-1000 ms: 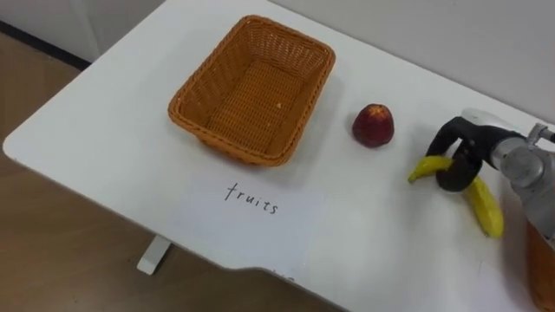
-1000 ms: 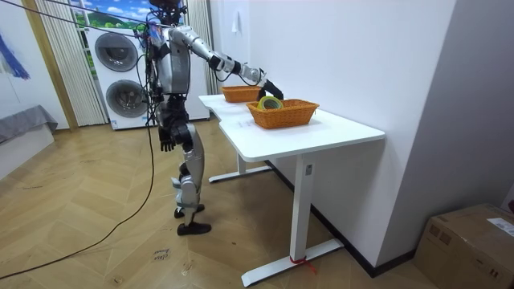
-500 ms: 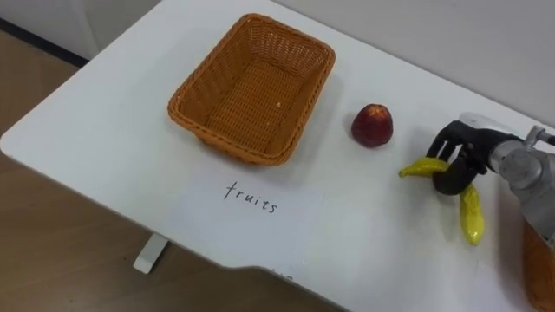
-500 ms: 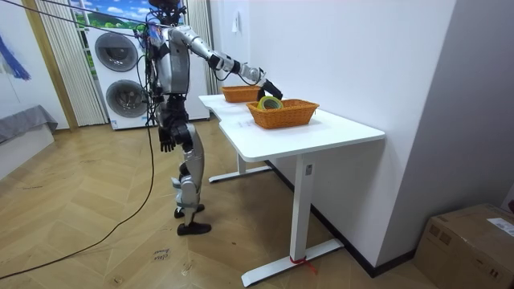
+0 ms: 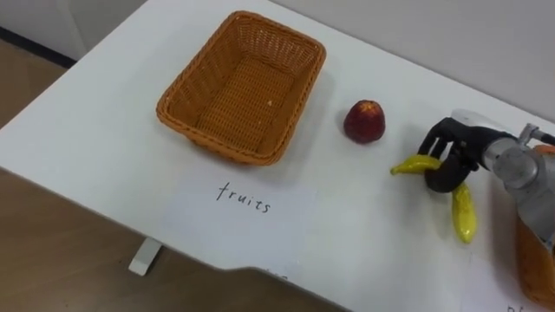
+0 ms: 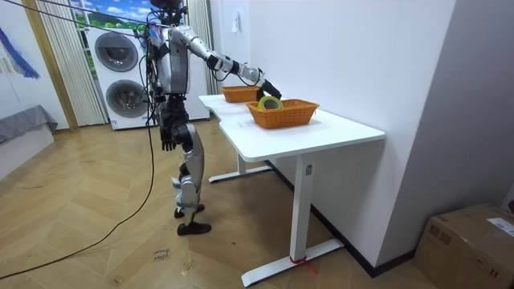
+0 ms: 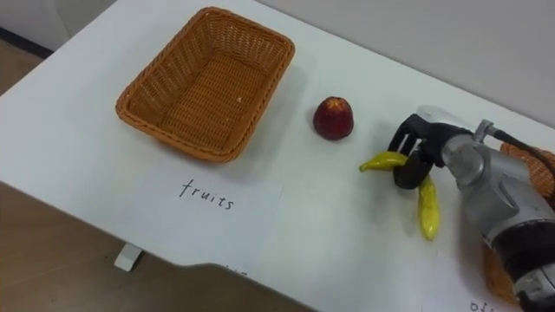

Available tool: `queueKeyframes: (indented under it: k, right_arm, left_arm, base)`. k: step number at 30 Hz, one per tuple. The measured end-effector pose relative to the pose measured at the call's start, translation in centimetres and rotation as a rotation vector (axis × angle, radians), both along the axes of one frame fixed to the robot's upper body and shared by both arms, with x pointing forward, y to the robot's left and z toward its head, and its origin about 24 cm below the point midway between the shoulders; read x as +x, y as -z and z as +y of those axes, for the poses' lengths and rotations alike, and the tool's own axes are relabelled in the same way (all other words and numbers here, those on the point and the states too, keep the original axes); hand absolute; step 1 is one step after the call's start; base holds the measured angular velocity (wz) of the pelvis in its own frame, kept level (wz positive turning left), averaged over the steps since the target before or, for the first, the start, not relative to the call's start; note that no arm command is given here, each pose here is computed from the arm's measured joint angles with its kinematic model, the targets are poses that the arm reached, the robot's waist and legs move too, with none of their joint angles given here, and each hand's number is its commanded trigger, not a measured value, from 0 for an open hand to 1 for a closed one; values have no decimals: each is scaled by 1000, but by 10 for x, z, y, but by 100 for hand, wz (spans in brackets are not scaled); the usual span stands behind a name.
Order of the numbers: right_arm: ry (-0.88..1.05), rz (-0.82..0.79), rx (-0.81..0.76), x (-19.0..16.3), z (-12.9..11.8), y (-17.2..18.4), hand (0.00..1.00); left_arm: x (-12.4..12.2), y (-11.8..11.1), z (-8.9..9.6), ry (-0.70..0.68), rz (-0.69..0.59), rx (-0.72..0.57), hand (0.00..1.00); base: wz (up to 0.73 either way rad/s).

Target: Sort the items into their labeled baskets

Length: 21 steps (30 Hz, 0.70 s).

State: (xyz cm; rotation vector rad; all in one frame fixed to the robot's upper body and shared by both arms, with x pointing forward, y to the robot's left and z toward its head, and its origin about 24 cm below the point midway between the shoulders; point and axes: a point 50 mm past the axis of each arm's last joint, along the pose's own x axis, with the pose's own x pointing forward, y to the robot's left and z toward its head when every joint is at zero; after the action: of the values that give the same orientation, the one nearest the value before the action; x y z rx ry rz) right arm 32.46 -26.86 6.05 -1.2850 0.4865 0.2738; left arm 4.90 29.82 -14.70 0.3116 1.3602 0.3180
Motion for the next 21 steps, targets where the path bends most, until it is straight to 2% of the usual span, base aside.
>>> queueKeyframes:
  k: [9,14,21]
  right_arm:
    - [-88,-12,43,-10,19,-2,100]
    - [-148,-97,66,-7,31,-27,100]
    - [-151,-226,114,-4,29,-58,100]
  left_arm:
    - [-4,-1,3,-44,-14,2,0]
    - [-13,-2,7,-106,-27,1,0]
    - [-31,2,2,-131,8,-16,0]
  base:
    - [-8]
    - [-1]
    - [3]
